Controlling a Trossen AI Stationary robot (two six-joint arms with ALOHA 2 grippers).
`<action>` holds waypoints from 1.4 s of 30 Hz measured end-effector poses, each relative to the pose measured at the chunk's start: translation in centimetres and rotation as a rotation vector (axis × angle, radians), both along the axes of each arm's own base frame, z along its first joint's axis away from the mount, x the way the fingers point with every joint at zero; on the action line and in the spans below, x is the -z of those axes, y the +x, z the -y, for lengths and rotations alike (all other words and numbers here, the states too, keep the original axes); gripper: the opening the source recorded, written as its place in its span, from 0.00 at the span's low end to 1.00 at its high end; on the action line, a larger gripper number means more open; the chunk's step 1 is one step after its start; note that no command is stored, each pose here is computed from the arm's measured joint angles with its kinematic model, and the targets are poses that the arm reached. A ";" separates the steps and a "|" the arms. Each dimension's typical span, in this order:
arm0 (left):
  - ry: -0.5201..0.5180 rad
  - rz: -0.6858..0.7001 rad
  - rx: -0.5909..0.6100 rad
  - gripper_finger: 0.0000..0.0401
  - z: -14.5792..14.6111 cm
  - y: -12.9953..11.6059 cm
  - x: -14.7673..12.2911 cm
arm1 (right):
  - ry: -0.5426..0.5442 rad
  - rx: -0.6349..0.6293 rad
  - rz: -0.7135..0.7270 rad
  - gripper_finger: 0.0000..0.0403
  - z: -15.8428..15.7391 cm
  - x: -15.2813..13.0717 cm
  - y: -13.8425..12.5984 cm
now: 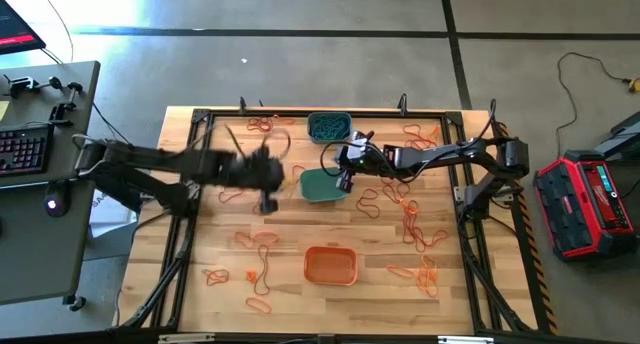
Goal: Sort rubber bands into baskets
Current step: Put the blue rubber band into the blue bin
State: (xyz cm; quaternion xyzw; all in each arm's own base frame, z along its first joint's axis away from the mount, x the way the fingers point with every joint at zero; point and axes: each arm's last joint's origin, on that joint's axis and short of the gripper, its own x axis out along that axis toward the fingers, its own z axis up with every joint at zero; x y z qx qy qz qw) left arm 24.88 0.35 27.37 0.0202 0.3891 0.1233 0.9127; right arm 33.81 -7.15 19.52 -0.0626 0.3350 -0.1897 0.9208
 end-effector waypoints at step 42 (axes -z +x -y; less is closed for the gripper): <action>0.065 0.148 0.053 0.08 -24.4 11.8 7.3 | -0.009 0.092 -0.039 0.00 -3.6 0.5 -0.1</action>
